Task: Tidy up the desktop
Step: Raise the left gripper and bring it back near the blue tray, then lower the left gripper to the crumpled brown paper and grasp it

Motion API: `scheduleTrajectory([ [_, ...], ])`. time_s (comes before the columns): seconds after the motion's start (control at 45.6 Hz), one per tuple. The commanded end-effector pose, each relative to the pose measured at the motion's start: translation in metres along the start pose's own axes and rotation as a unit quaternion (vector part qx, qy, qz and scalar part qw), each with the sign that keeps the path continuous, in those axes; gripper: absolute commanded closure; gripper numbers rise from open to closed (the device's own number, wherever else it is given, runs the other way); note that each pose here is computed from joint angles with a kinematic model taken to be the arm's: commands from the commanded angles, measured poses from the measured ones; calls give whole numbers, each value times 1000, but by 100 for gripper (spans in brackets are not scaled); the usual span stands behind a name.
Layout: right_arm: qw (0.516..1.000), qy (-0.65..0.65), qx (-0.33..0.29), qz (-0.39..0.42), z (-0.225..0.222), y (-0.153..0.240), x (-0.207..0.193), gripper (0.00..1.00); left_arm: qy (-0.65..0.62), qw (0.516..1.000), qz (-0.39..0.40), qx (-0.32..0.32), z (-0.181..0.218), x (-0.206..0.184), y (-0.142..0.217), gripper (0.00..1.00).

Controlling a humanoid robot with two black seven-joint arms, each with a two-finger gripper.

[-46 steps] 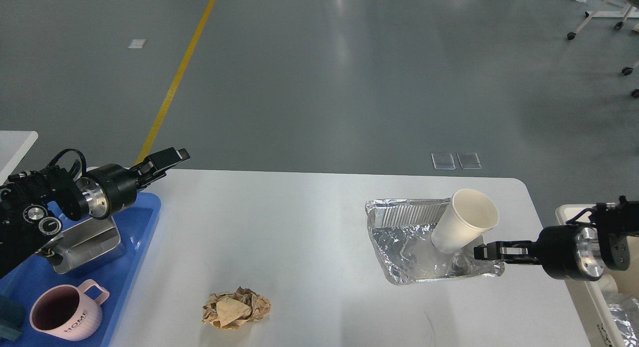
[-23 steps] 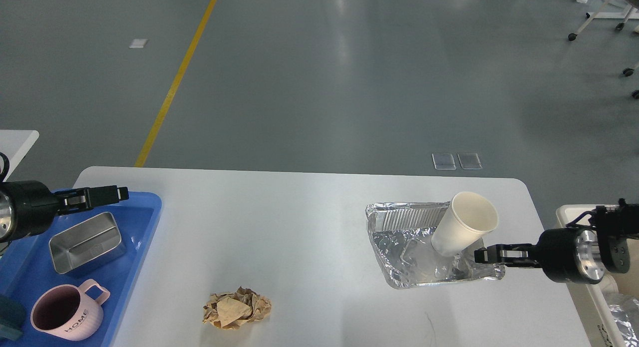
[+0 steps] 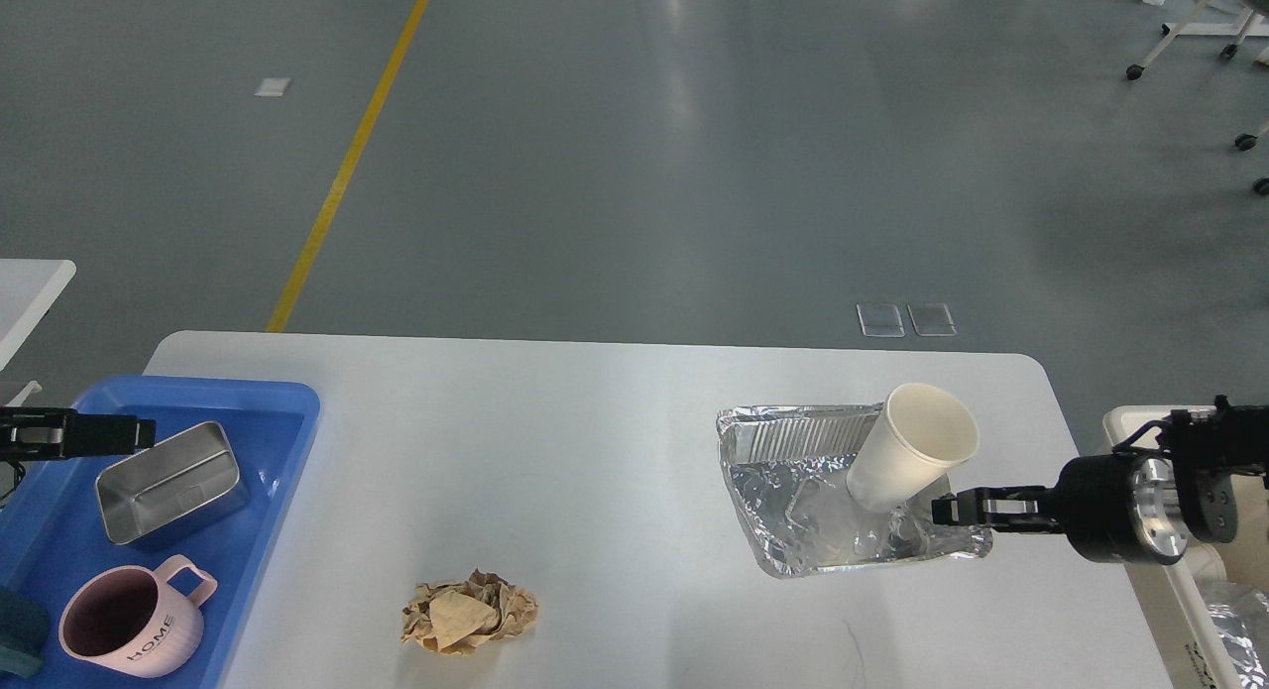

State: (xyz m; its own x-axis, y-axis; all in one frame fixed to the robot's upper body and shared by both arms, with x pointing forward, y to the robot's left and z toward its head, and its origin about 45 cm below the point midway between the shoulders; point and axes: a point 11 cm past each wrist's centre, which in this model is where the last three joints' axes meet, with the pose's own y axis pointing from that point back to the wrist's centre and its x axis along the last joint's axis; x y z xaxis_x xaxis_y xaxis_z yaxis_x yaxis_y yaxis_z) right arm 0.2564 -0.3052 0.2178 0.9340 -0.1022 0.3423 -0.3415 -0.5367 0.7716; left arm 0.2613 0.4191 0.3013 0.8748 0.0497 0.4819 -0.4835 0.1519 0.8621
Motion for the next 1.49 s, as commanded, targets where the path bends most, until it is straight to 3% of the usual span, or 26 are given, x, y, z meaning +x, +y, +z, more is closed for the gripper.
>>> scheduleTrajectory([
  [0.0, 1000, 1, 2, -2, -2, -2, 0, 100, -8, 1000, -24, 0, 1, -4, 3, 18],
  [0.241, 1000, 0, 3, -6, -1, -4, -3, 100, -54, 998, -22, -3, 18, 29, 35, 18],
  [0.438, 1000, 1, 6, -7, -3, -6, -3, 100, -60, 998, -25, -20, 28, 30, 25, 18],
  [1.468, 1000, -6, 3, -14, 1, -7, -9, 100, -102, 989, -108, 11, 14, -81, -73, 17],
])
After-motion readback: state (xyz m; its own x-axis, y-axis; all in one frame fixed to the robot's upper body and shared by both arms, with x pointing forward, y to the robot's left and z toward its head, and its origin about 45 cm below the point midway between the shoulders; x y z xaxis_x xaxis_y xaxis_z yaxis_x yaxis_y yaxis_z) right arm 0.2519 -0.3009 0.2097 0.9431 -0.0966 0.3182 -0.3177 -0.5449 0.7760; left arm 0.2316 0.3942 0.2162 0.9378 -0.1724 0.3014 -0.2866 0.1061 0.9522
